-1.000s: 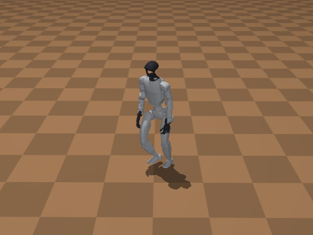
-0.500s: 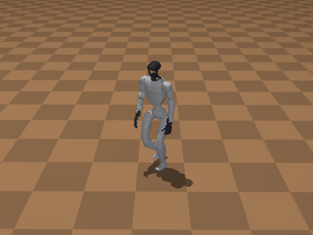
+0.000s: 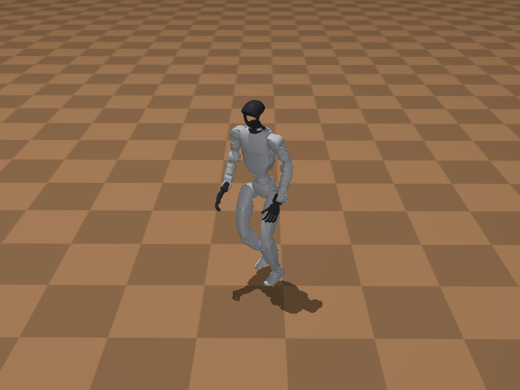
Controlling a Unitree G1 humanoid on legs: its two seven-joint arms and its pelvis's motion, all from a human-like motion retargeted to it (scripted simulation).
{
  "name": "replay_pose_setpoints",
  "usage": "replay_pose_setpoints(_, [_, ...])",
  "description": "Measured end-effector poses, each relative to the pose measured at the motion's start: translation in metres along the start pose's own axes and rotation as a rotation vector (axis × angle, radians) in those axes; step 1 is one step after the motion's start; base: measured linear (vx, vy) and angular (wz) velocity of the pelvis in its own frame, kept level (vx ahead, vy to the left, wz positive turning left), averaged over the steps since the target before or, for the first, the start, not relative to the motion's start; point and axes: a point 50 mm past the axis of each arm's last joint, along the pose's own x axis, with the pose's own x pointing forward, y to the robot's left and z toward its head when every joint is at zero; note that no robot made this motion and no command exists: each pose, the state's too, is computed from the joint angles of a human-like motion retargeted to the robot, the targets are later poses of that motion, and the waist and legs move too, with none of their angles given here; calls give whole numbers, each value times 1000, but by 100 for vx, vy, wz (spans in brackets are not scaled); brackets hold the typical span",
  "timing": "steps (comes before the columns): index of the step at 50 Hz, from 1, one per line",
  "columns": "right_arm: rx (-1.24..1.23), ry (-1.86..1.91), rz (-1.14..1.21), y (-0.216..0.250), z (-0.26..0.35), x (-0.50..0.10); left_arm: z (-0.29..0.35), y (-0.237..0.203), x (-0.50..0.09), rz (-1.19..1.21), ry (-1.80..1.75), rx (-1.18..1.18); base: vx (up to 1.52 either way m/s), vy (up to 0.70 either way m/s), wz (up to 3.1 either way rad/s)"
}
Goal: Walk
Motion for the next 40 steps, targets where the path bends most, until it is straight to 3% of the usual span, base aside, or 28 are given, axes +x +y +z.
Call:
replay_pose_setpoints(12, [-48,-57,110,17,9,-3,-19,10,2,48,123,62,79,-3,-9])
replay_pose_setpoints(23, [139,-194,28,-3,34,-8,-24,9,-8,-8,82,88,58,-14,33])
replay_pose_setpoints(30, [-35,-133,-86,-11,33,11,-15,20,-2,169,78,27,40,-14,-32])
replay_pose_setpoints(40, [-82,-58,-51,-8,3,-7,20,16,-15,63,-159,13,21,-3,-15])
